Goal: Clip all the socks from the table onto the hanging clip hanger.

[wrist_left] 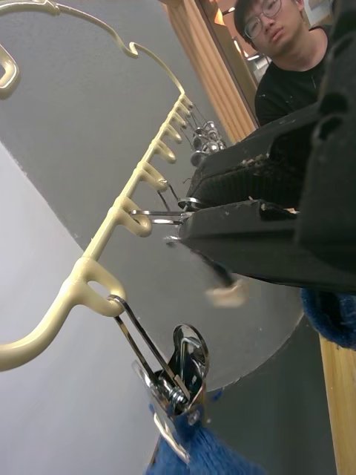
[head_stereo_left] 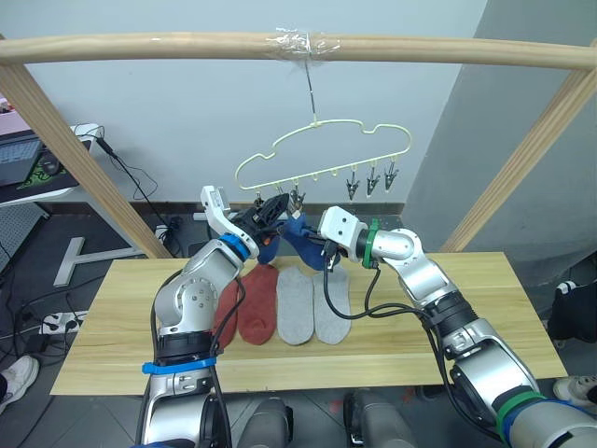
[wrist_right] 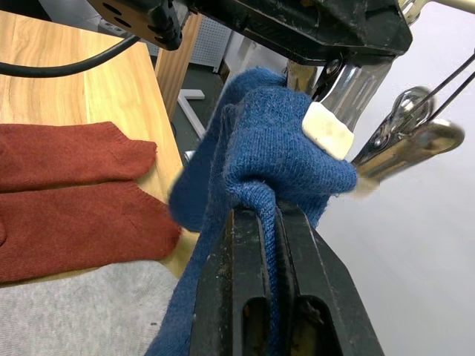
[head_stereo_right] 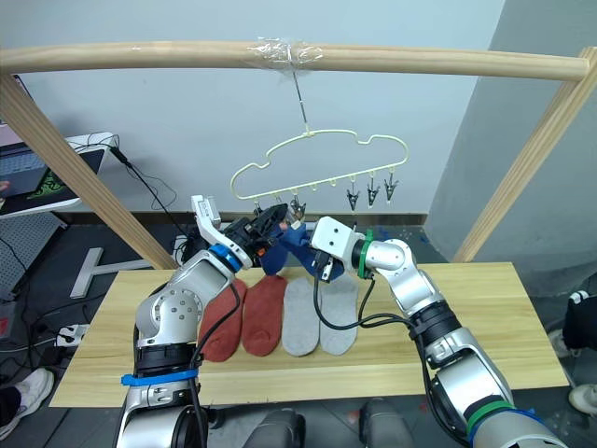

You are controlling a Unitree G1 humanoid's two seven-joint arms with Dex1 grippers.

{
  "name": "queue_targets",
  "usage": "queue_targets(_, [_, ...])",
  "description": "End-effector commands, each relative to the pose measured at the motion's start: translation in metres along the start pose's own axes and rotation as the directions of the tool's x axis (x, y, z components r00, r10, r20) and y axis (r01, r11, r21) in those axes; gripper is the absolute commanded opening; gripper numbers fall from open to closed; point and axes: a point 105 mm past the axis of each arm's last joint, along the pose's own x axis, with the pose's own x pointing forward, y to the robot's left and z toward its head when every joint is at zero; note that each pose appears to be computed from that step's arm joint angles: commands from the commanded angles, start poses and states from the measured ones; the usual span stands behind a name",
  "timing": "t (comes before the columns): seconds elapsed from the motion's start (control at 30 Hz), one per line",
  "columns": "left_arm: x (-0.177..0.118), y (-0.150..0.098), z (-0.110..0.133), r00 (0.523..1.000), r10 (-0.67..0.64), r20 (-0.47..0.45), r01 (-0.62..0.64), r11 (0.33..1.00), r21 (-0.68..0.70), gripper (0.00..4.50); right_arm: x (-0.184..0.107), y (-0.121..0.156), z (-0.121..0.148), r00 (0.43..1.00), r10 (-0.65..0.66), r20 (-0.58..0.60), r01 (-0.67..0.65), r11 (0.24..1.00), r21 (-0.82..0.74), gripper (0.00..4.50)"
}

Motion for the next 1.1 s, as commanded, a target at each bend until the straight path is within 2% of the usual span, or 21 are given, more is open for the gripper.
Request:
queue_targets(0.03, [0.002,-0.013,0.009,0.998,-0.055,0.028,0.054,0.998,0.033,0.02,0.000,-0.013,0.014,0.999,-0.041,0.035,0.042,0.998,-0.042,0.04])
queue_targets(0.1, [0.002,-0.013,0.010,0.998,-0.056,0.030,0.055,0.998,0.042,0.02,0.000,-0.013,0.014,0.999,-0.042,0.034,0.044,0.998,-0.039,0.04])
queue_targets(0.13, [0.002,-0.013,0.010,0.998,-0.057,0.032,0.056,0.997,0.048,0.73,0.000,-0.012,0.014,0.999,-0.042,0.034,0.044,0.998,-0.037,0.00])
queue_targets(0.53, [-0.005,-0.014,0.015,0.997,-0.070,0.041,0.068,0.996,0.050,4.43,0.002,-0.009,0.014,0.998,-0.040,0.042,0.040,0.999,-0.012,0.00])
queue_targets(0.93, [-0.031,-0.011,0.023,0.998,-0.058,0.003,0.057,0.992,0.109,4.49,0.007,-0.005,0.022,0.995,-0.052,0.087,0.037,0.985,0.166,0.00])
queue_targets(1.03, [-0.038,-0.013,0.023,0.998,-0.064,-0.022,0.067,0.988,0.140,4.50,0.007,-0.002,0.022,0.995,-0.033,0.092,0.014,0.981,0.193,0.73])
queue_targets(1.1, [-0.040,-0.013,0.024,0.998,-0.060,-0.026,0.063,0.987,0.146,4.50,0.007,-0.001,0.022,0.995,-0.027,0.093,0.008,0.979,0.206,1.39])
